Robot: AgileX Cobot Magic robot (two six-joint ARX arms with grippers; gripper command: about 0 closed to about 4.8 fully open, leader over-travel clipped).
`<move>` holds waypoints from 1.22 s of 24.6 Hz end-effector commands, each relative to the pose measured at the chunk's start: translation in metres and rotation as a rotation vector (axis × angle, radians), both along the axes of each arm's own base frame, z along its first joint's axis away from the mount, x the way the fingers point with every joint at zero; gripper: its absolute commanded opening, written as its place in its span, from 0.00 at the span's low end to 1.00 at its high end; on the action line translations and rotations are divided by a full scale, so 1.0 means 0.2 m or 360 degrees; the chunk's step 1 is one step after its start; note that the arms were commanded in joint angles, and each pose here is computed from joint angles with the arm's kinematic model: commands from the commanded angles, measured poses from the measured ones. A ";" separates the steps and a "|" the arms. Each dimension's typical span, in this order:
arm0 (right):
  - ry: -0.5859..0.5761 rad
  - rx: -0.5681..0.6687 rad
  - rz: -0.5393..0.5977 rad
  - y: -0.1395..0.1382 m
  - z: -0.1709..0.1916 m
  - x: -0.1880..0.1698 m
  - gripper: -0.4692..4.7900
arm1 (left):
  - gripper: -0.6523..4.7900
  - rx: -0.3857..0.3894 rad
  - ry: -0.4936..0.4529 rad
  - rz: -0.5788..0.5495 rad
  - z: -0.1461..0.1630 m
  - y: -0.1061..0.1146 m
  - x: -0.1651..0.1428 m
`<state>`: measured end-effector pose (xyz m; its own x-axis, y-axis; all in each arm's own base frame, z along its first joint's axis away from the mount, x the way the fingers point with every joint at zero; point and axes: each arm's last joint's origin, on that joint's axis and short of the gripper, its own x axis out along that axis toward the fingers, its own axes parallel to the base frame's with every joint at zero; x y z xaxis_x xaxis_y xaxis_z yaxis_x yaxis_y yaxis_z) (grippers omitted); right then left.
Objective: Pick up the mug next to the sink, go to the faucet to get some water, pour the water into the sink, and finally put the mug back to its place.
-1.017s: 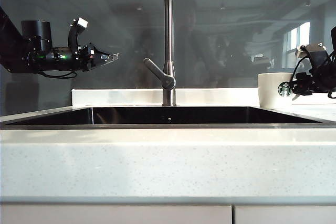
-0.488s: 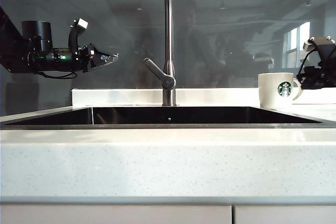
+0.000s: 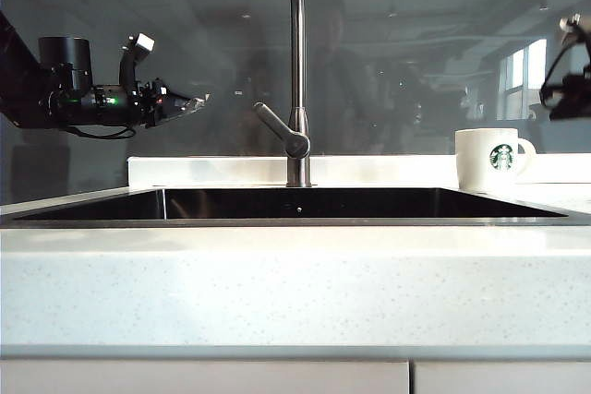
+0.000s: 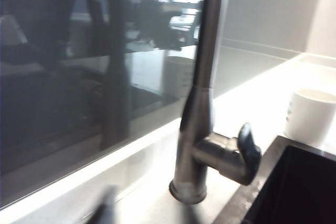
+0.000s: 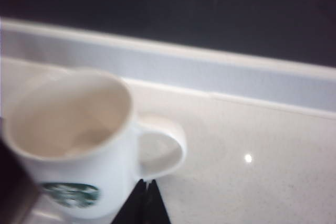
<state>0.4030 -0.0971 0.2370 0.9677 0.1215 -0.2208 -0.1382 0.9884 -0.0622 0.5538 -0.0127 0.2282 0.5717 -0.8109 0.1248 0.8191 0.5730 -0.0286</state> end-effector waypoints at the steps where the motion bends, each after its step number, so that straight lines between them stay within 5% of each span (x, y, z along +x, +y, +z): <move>1: -0.0075 0.0079 -0.0006 0.03 0.10 -0.10 0.08 | 0.11 -0.0069 0.0041 0.0039 0.06 0.04 -0.01; 11: -0.0252 0.0297 -0.0055 0.14 0.33 -0.45 0.08 | 0.11 -0.0014 -0.0094 0.0569 0.35 0.10 -0.30; 16: -0.0336 0.0301 -0.0102 0.29 0.39 -0.58 0.08 | 0.11 0.0008 -0.0156 0.0833 0.40 0.10 -0.66; 30: -0.0247 0.0373 0.0108 0.51 0.44 -0.78 0.08 | 0.11 0.0030 -0.0245 0.1110 0.40 0.08 -1.45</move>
<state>0.2506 0.0037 0.3213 0.9750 0.2191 -0.0362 -0.2122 0.9672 0.1395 0.2759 0.0044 0.3099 0.9364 -0.2634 0.2319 0.2570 0.9647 0.0579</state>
